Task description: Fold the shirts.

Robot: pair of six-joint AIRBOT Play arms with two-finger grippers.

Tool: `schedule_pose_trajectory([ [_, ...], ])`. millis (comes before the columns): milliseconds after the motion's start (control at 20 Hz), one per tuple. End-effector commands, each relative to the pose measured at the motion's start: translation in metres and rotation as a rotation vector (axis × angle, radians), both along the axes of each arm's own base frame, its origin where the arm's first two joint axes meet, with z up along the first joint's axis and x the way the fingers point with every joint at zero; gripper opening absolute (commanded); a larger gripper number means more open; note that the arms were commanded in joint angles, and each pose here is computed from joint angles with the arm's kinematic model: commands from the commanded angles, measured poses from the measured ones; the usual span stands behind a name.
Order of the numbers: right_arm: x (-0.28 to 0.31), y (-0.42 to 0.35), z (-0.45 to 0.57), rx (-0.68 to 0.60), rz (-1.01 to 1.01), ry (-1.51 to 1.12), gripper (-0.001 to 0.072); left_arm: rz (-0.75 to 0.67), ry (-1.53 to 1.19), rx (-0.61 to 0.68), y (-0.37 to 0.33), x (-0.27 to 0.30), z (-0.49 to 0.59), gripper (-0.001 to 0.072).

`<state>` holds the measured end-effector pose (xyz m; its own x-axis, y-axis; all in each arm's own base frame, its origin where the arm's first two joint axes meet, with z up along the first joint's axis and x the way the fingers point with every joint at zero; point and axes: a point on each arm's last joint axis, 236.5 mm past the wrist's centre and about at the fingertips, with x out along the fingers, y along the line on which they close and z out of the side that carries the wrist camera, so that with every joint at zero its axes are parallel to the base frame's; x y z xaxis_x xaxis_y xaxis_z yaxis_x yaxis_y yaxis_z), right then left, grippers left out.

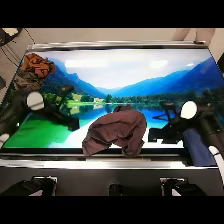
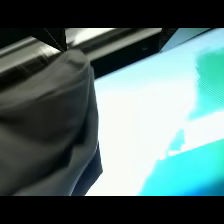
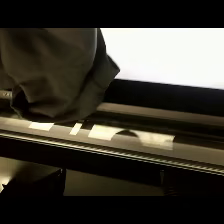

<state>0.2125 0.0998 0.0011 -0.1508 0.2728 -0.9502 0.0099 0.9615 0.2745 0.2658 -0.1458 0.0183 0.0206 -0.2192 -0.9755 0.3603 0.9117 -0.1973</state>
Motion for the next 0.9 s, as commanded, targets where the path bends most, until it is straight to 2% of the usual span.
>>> schedule_pose_trajectory([
  [0,-0.021,0.026,-0.042,0.114,-0.069,0.069,0.0672,0.094,0.135,-0.087,0.001,-0.065,-0.065,0.0652],
  [100,-0.022,0.035,-0.051,0.149,-0.105,0.074,0.0672,0.123,0.171,-0.137,-0.014,-0.077,-0.087,0.0652],
  [300,-0.019,0.042,-0.059,0.175,-0.135,0.094,0.0672,0.106,0.163,-0.137,-0.032,-0.075,-0.109,0.0651],
  [400,-0.015,0.042,-0.063,0.173,-0.142,0.089,0.0673,0.136,0.183,-0.17,-0.044,-0.073,-0.117,0.0581],
  [500,-0.015,0.044,-0.066,0.178,-0.152,0.101,0.0673,0.168,0.172,-0.218,-0.058,-0.065,-0.118,0.0578],
  [550,-0.014,0.046,-0.069,0.185,-0.161,0.11,0.0673,0.177,0.173,-0.229,-0.062,-0.064,-0.12,0.0533],
  [600,-0.012,0.048,-0.072,0.19,-0.17,0.121,0.0673,0.185,0.183,-0.235,-0.064,-0.065,-0.121,0.0432],
  [650,-0.011,0.052,-0.075,0.206,-0.177,0.132,0.0673,0.188,0.188,-0.238,-0.065,-0.065,-0.121,0.0221],
  [700,-0.01,0.059,-0.077,0.239,-0.191,0.146,0.0673,0.186,0.186,-0.24,-0.065,-0.065,-0.12,0.0049],
  [850,-0.017,0.085,-0.087,0.274,-0.173,0.155,0.0672,0.166,0.165,-0.251,-0.067,-0.062,-0.113,0.0033],
])
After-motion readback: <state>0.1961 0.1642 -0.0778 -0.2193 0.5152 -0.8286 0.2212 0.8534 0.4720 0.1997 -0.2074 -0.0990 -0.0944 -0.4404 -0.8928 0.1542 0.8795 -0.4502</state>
